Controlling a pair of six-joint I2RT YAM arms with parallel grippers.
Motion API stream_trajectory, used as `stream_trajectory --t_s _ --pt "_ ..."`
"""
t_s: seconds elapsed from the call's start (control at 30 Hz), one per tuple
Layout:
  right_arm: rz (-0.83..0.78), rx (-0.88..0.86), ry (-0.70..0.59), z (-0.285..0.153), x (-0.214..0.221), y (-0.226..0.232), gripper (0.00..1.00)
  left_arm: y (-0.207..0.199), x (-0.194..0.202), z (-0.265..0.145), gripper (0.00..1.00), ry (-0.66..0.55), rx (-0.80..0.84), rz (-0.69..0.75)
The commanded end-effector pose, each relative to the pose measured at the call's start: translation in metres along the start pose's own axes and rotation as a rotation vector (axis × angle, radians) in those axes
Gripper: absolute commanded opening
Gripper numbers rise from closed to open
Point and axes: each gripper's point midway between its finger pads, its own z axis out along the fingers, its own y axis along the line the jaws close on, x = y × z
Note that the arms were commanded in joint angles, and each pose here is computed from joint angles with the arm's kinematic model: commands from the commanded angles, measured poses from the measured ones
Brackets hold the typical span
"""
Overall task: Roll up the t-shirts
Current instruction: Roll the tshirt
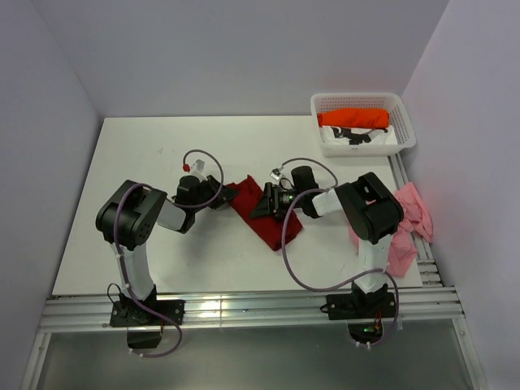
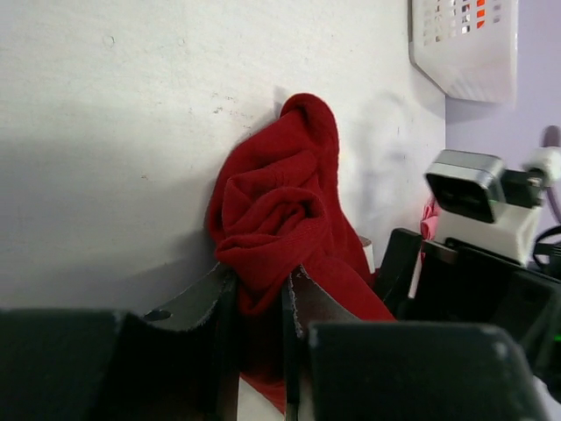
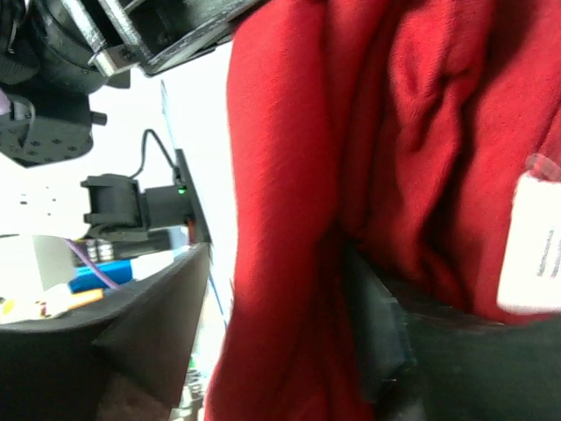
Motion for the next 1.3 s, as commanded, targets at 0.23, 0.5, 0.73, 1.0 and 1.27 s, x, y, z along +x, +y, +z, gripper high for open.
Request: stream_trajectory --t_s 0.23,0.5,0.73,1.0,1.27 --pt "-0.196 0.281 -0.155 -0.053 -0.002 0.011 0.81 -0.016 -0.013 -0.002 0.10 -0.028 -0.003 0.096" --pt "-0.357 0.469 -0.255 -0.084 0.018 0.017 0.81 -0.016 -0.013 0.000 0.09 -0.021 -0.011 0.094" --pt "-0.421 0.549 -0.189 -0.073 0.040 0.012 0.77 -0.016 -0.014 0.000 0.09 -0.015 -0.027 0.094" --pt "-0.401 0.574 -0.139 -0.060 0.070 0.002 0.55 -0.016 -0.016 -0.001 0.08 -0.012 -0.049 0.101" --pt "-0.315 0.369 -0.091 -0.055 0.095 0.028 0.08 -0.019 -0.022 -0.003 0.08 -0.014 -0.054 0.126"
